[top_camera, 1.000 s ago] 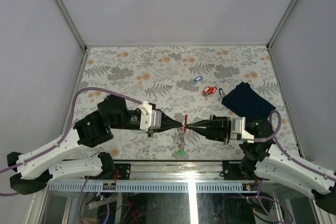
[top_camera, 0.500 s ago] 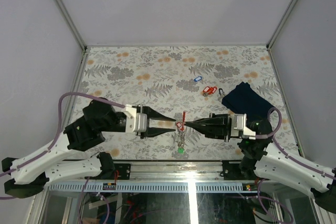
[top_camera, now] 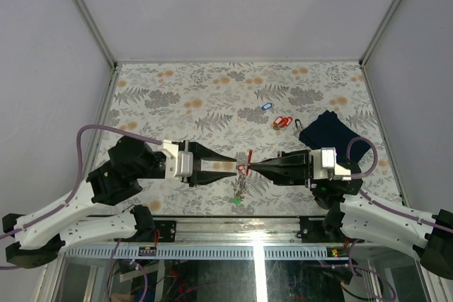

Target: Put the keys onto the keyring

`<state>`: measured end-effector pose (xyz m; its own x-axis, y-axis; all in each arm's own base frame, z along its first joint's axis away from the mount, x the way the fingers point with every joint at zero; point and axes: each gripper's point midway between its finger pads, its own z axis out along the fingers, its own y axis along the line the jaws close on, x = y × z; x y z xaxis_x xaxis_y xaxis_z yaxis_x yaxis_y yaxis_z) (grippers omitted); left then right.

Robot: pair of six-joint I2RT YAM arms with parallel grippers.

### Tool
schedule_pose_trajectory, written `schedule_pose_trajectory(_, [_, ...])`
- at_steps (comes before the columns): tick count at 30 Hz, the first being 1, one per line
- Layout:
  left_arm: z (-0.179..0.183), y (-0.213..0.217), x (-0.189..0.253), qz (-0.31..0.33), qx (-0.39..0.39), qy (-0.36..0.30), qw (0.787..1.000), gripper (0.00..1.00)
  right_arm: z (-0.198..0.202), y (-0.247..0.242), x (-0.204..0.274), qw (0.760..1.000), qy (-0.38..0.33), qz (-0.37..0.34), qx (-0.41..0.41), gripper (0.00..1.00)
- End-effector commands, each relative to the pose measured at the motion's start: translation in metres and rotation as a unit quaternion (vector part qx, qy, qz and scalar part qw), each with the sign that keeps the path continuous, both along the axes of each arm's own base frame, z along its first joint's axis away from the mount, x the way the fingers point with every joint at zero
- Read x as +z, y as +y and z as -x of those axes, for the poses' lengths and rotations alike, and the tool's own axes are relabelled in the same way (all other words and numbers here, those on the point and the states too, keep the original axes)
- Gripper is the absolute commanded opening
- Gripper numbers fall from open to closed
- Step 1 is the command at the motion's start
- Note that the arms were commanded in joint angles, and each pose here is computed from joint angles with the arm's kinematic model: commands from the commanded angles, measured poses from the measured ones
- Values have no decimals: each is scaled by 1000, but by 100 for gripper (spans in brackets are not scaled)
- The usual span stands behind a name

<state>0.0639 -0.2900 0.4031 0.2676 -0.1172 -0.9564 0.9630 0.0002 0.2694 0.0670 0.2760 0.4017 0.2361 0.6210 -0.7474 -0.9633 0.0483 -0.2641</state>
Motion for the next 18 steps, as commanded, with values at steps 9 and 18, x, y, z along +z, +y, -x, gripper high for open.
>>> schedule_pose_trajectory(9, [-3, -11, 14, 23, -7, -6, 1000, 31, 17, -14, 26, 998, -42, -37, 13, 0])
schedule_pose_trajectory(18, [0, -13, 17, 22, -18, -8, 1000, 28, 16, -10, 23, 999, -45, -26, 12, 0])
